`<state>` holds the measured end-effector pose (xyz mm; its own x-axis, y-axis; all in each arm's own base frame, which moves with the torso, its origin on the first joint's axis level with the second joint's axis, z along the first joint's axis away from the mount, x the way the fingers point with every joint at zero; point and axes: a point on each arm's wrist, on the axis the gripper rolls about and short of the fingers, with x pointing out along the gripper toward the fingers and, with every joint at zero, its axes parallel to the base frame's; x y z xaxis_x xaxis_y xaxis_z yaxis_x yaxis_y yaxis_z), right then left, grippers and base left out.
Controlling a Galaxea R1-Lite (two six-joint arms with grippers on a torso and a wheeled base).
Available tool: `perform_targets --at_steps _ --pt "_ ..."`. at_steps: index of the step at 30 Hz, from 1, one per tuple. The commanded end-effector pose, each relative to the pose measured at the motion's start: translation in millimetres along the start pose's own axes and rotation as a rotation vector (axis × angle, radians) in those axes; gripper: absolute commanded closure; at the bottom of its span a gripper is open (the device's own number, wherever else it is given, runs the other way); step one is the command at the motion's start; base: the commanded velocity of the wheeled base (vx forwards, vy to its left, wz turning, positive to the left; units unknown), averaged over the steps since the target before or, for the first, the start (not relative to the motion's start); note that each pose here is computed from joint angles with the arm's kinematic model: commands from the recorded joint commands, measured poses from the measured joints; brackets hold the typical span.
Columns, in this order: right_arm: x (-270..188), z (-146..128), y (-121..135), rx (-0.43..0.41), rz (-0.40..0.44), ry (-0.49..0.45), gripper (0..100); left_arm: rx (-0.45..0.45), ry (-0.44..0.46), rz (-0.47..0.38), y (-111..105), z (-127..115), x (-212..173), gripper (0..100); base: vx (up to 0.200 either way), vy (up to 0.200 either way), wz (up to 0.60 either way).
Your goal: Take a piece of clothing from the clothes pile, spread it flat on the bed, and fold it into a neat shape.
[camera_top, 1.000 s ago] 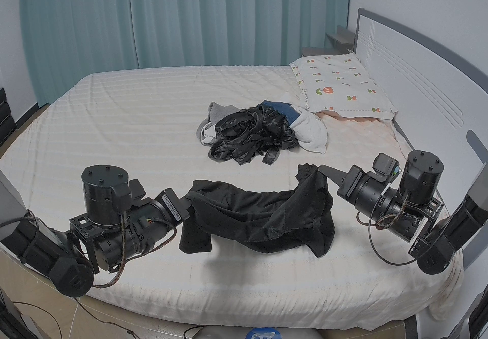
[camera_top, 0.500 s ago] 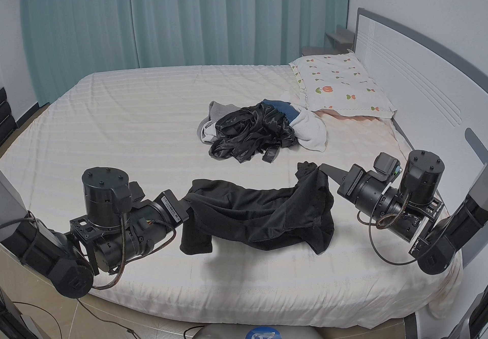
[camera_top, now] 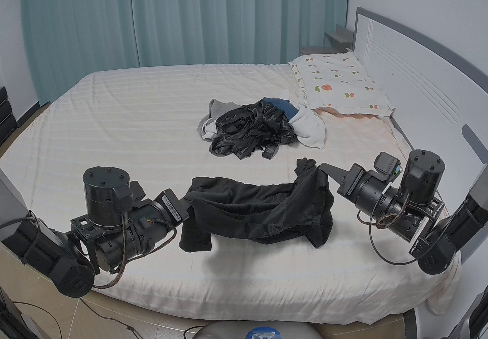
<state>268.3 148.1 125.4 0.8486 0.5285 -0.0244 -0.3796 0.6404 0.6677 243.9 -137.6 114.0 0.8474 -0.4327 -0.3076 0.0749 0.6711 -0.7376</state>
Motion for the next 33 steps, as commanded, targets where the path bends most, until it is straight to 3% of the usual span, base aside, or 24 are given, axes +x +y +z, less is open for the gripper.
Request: perform_targets --at_steps 1,33 --pt "0.1 0.0 -0.1 0.0 0.0 0.0 100 -0.003 -0.007 -0.002 -0.3 1.9 -0.4 100 0.0 0.0 0.0" --pt "1.8 2.2 -0.9 0.001 0.001 -0.015 100 -0.013 -0.086 -0.034 -2.4 17.1 -7.2 100 0.0 0.188 0.0"
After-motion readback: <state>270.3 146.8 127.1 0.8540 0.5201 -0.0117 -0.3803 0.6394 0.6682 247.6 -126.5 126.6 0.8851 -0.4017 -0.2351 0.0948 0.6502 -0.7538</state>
